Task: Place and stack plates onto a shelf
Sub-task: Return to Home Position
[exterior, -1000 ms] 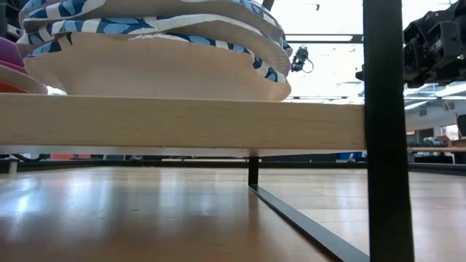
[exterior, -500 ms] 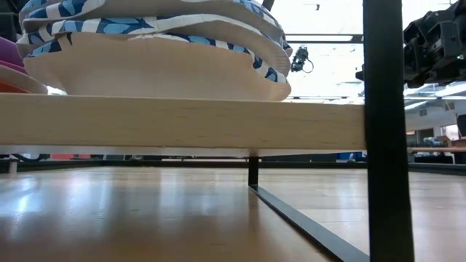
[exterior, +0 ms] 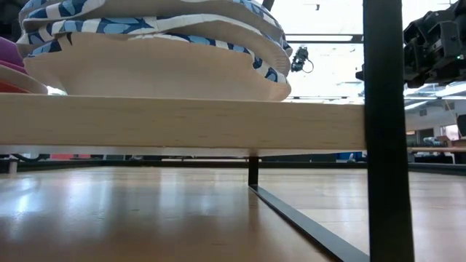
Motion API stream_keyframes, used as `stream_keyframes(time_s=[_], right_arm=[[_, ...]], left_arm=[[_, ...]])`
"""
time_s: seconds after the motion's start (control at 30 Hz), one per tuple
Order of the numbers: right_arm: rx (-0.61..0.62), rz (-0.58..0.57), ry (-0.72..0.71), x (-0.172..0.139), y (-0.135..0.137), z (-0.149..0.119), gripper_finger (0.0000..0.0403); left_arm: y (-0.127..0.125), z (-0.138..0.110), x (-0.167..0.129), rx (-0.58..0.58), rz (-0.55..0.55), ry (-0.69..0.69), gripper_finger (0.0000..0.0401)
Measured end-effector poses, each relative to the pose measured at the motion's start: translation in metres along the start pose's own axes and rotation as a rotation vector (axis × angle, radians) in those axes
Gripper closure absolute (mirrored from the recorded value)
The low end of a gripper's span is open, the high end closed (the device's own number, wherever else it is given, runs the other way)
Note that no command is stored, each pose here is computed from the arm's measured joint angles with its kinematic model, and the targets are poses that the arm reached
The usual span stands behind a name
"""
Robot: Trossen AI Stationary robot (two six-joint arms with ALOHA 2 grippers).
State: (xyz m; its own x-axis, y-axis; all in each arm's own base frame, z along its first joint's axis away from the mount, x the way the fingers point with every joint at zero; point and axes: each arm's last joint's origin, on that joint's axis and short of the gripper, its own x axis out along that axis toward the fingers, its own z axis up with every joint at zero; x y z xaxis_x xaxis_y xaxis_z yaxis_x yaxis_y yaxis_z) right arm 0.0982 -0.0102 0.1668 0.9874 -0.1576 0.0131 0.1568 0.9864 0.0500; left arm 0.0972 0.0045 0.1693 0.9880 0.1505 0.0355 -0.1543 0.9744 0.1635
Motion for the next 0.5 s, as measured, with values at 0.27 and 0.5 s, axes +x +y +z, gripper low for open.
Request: stream_keyframes(time_s=[0.27,0.5], right_arm=[[0.0,0.0,0.0,0.0,0.0,0.0,0.0242],[0.0,0.0,0.0,0.0,0.0,0.0,0.0242]], left_arm=[[-0.0006,-0.001,0.0002,0.0,-0.049,0.001,0.023],[0.0,0.0031,0.0002,-0.005,-0.043,-0.045,0.023]])
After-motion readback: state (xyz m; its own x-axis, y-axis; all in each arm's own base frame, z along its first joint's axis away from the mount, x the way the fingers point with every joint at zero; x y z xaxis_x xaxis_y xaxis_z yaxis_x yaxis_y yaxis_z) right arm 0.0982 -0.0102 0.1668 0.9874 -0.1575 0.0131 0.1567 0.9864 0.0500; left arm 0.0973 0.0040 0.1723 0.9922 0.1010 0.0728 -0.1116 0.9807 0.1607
